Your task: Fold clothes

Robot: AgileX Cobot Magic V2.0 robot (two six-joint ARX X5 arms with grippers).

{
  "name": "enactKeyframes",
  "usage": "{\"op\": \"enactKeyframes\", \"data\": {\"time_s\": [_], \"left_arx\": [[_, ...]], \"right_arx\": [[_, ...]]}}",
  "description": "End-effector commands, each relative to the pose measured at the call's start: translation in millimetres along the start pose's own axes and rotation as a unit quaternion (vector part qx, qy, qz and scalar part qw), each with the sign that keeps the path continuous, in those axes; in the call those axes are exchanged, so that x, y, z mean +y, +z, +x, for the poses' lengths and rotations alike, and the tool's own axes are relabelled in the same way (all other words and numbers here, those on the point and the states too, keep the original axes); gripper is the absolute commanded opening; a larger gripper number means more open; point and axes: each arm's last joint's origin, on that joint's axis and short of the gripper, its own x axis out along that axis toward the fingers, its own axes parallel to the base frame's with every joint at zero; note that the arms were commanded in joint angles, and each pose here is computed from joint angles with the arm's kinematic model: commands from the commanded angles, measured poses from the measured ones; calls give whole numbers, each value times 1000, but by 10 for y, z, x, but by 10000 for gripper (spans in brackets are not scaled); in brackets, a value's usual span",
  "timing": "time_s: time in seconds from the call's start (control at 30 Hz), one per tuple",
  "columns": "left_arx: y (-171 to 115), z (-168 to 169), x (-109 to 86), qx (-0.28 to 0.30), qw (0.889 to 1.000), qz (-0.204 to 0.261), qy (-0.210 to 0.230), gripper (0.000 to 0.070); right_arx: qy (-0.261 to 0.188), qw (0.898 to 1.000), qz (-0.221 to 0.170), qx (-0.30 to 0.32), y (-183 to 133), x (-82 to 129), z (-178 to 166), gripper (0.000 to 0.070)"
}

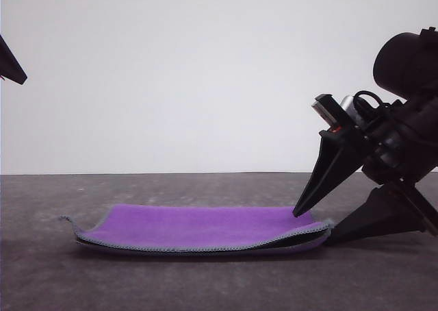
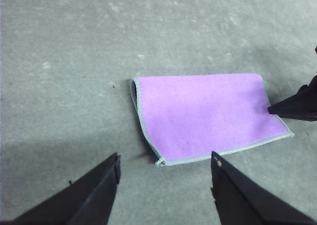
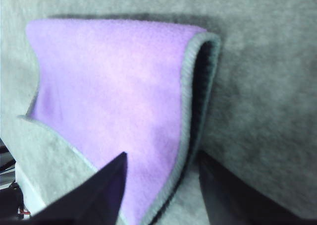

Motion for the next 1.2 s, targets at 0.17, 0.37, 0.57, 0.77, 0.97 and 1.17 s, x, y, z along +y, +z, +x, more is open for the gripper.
{"op": "enactKeyframes", "data": {"time_s": [0.17, 0.37, 0.57, 0.77, 0.97, 1.17], "left_arx": [[15, 2, -9, -3, 1000, 0, 0, 353], [15, 2, -9, -3, 1000, 1, 0, 353], [15, 2, -9, -3, 1000, 3, 0, 353], [15, 2, -8, -3, 1000, 6, 0, 353], [7, 2, -6, 0, 1000, 6, 1, 353], [-26, 2, 4, 17, 1000, 9, 6, 354]], "right_arx": [[-8, 1000, 12, 10, -14, -25, 70, 39], [-3, 1000, 6, 7, 15, 1, 62, 3], [47, 998, -30, 5, 157, 191, 11, 3], [79, 994, -75, 14, 216, 476, 77, 3], [116, 986, -120, 15, 192, 816, 294, 3], [139, 980, -136, 35, 212, 1056, 589, 3]]}}
